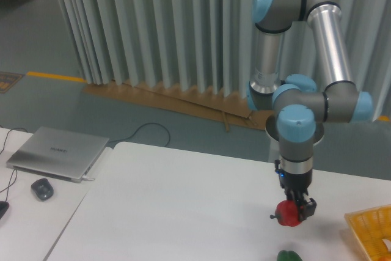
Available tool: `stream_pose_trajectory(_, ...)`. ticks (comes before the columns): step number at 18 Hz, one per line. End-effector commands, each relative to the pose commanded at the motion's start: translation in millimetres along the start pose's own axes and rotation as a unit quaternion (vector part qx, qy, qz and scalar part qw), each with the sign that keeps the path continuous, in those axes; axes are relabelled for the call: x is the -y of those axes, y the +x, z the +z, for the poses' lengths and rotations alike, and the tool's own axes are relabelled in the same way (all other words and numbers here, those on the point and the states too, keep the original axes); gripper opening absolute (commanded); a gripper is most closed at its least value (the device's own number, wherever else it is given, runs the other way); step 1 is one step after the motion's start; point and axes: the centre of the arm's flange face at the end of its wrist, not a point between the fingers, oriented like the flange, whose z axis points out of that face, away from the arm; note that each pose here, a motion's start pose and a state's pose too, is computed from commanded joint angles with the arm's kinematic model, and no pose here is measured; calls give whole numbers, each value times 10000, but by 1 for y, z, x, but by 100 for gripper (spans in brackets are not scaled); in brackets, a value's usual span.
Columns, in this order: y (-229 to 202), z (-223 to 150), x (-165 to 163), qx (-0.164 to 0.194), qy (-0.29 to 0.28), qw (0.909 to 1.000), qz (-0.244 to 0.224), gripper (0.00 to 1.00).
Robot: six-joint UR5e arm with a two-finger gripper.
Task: Place the red peppers in a basket
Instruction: 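Lift the red pepper and carry it toward the orange basket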
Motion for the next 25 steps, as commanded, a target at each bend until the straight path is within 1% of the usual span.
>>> stream_pose_trajectory(4,-12,-3,-33,-77,-10,9999,112,49)
stream_pose_trajectory(6,-16,-1,-49,-179,-21,9996,227,49)
stream_pose_trajectory(12,-31,5,-95,-303,-33,9984,480,50)
stream_pose_trajectory(16,-42,12,-127,-348,-14,9985,421,51)
stream_pose_trajectory(17,-45,10,-133,-314,-12,9984,479,51)
stream_pose_trajectory(19,-55,2,-142,-205,-7,9989,419,51)
stream_pose_trajectory(21,-69,-1,-146,-138,-18,9992,383,51)
stream_pose_trajectory(25,-89,5,-148,-86,-28,9993,356,51)
